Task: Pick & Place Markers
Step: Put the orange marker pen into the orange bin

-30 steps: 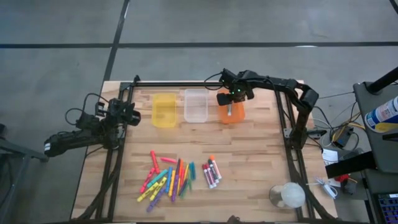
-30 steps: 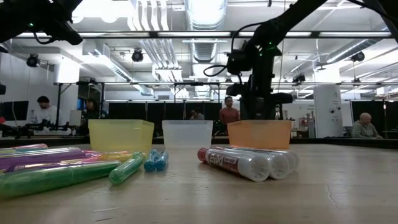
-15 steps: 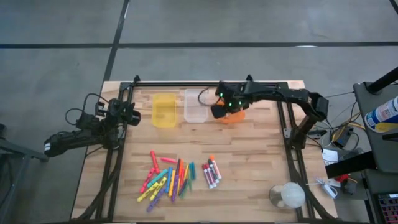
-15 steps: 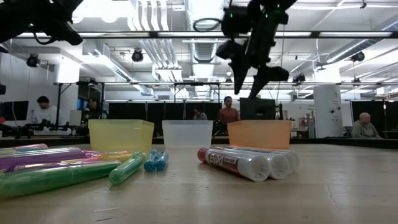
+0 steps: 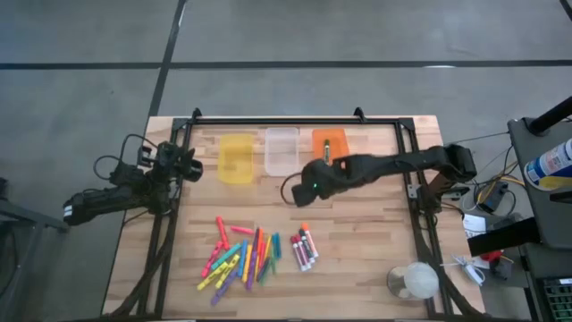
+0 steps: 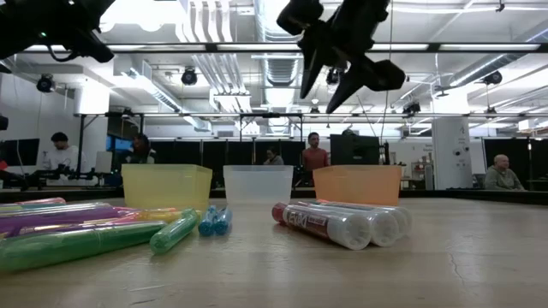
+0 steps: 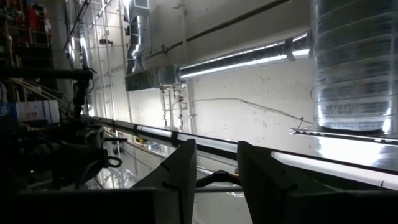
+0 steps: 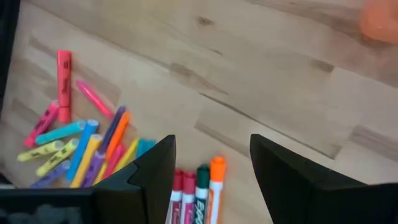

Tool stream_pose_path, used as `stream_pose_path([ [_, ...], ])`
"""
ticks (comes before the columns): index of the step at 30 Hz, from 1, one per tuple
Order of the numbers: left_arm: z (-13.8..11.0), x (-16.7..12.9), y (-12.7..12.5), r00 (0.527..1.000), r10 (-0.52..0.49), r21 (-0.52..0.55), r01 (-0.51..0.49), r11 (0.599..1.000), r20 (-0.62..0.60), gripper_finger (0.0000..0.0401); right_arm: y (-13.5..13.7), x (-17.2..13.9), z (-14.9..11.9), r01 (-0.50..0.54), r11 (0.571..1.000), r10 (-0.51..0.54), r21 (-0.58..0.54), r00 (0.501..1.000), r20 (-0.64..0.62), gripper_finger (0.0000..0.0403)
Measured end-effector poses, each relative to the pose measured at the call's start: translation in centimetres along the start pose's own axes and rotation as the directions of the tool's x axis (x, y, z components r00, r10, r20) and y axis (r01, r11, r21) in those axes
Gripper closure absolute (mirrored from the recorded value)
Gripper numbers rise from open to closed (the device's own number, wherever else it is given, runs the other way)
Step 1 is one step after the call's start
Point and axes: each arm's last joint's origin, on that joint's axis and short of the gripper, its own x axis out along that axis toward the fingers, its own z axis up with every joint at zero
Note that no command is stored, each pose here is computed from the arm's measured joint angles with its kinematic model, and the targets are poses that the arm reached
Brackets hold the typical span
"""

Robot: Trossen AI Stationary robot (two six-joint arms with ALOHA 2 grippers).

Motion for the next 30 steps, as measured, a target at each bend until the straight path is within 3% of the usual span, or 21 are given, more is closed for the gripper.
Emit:
stream_pose_path([
  [16,-0.3,0.0,-0.1,0.996,-0.004,-0.032,0.001,0.999,-0.089,0.0289,2.1,0.4,-4.7,-0.077,0.996,0.078,0.033,0.997,-0.017,0.0203],
  [24,-0.3,0.0,-0.1,0.994,-0.006,-0.035,0.002,0.999,-0.108,0.0289,2.5,0.2,-6.7,-0.082,0.995,0.084,0.051,0.995,-0.048,0.0217],
  [30,-0.3,0.0,-0.1,0.994,-0.005,-0.034,0.001,0.999,-0.108,0.0289,2.8,1.7,-8.8,-0.057,0.998,0.059,0.03,0.995,-0.086,0.0225],
])
